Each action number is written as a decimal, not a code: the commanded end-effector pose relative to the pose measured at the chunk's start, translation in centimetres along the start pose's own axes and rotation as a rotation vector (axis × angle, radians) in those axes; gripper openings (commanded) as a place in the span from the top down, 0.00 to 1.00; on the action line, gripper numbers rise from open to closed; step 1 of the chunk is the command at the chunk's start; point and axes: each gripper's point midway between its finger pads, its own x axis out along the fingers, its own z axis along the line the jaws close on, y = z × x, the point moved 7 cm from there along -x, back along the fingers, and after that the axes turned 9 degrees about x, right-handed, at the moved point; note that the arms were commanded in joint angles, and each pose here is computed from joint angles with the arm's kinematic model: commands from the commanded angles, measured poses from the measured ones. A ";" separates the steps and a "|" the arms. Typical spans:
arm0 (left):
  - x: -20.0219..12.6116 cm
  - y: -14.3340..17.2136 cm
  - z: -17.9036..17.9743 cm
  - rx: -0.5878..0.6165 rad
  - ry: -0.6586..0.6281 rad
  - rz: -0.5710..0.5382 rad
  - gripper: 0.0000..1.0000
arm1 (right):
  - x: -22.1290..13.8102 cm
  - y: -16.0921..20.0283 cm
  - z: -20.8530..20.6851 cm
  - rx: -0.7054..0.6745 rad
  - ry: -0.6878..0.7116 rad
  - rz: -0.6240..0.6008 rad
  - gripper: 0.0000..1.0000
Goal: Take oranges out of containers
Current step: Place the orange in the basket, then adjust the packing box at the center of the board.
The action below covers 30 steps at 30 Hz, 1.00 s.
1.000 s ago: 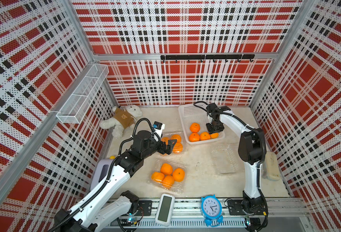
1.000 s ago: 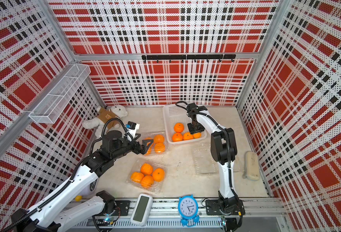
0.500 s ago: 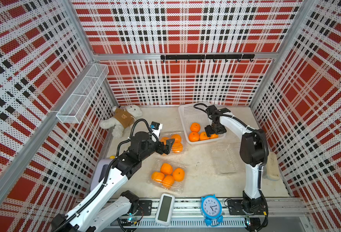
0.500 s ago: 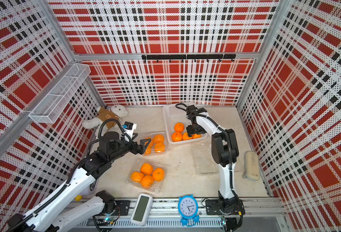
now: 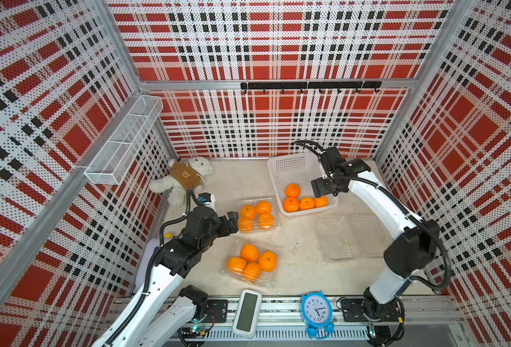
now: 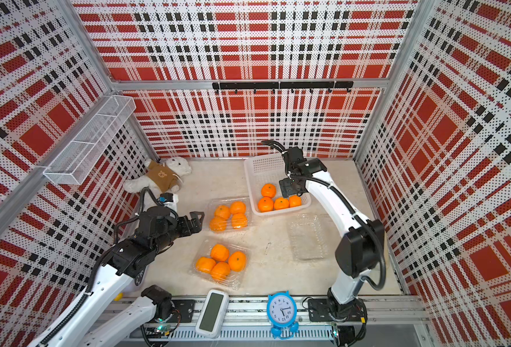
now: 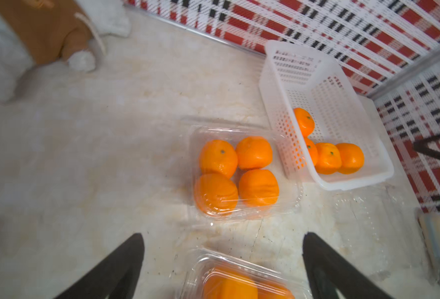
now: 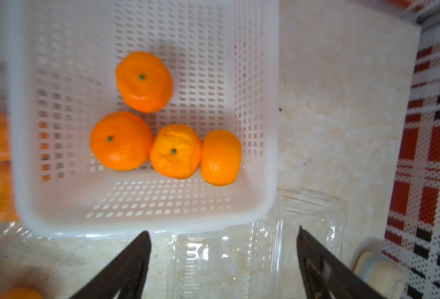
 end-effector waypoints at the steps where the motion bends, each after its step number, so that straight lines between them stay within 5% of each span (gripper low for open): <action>1: -0.4 3.9 2.1 -0.191 -0.082 0.113 0.09 | -2.9 0.9 2.4 -0.115 -0.064 -0.148 0.11; 5: -1.4 6.3 3.2 -0.284 -0.107 0.145 0.13 | -4.7 3.5 5.1 -0.175 -0.172 -0.266 0.09; 12: -2.2 8.7 2.7 -0.283 -0.098 0.211 0.14 | -5.4 9.2 9.0 -0.053 -0.329 -0.341 0.03; 20: -1.3 10.9 1.9 -0.258 -0.075 0.285 0.14 | -4.0 13.5 14.1 0.033 -0.527 -0.151 0.00; 30: 2.8 11.5 -0.8 -0.227 0.036 0.341 0.32 | -7.1 15.8 13.8 0.023 -0.577 -0.191 0.01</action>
